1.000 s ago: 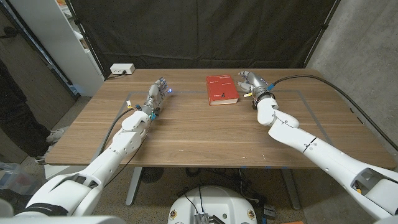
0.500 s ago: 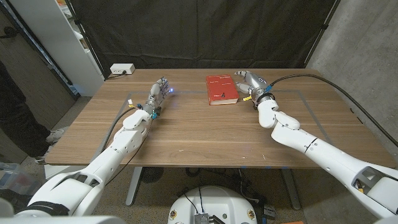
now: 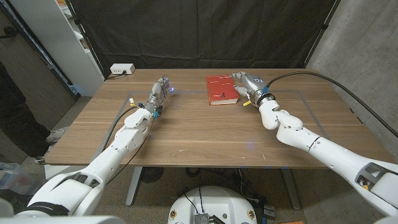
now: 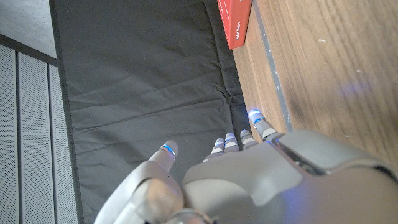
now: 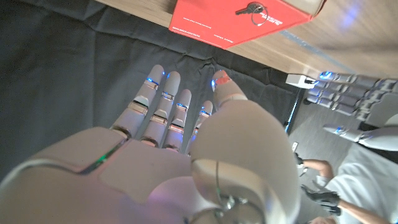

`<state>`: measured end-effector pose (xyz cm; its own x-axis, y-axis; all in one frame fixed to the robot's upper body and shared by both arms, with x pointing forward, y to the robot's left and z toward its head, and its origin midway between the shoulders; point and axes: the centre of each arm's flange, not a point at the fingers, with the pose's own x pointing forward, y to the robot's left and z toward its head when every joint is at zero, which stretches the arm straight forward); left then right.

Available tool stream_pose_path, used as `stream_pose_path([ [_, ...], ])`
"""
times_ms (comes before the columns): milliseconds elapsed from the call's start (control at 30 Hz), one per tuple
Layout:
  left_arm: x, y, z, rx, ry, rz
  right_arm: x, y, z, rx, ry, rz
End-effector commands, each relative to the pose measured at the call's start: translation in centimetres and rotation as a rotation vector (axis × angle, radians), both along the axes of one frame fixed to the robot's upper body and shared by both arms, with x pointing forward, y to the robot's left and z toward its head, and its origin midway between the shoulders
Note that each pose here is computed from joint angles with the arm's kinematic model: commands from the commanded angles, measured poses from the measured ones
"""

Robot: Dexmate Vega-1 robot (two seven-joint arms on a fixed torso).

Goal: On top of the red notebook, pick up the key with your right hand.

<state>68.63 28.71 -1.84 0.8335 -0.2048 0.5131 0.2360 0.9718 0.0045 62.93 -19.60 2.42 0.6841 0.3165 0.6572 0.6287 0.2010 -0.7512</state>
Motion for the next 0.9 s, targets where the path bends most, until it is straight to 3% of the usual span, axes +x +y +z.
stream_pose_path([
  [33, -0.1, -0.3, 0.1, -0.006, 0.0, 0.005, 0.5, 0.4, -0.3, -0.145, -0.026, -0.001],
  [567, 0.0, -0.1, -0.2, -0.018, 0.004, -0.001, 0.6, 1.7, 0.6, -0.28, 0.0, -0.002],
  [900, -0.2, 0.4, -0.3, -0.026, -0.002, 0.009, 1.4, 2.5, 0.7, -0.342, 0.001, -0.003],
])
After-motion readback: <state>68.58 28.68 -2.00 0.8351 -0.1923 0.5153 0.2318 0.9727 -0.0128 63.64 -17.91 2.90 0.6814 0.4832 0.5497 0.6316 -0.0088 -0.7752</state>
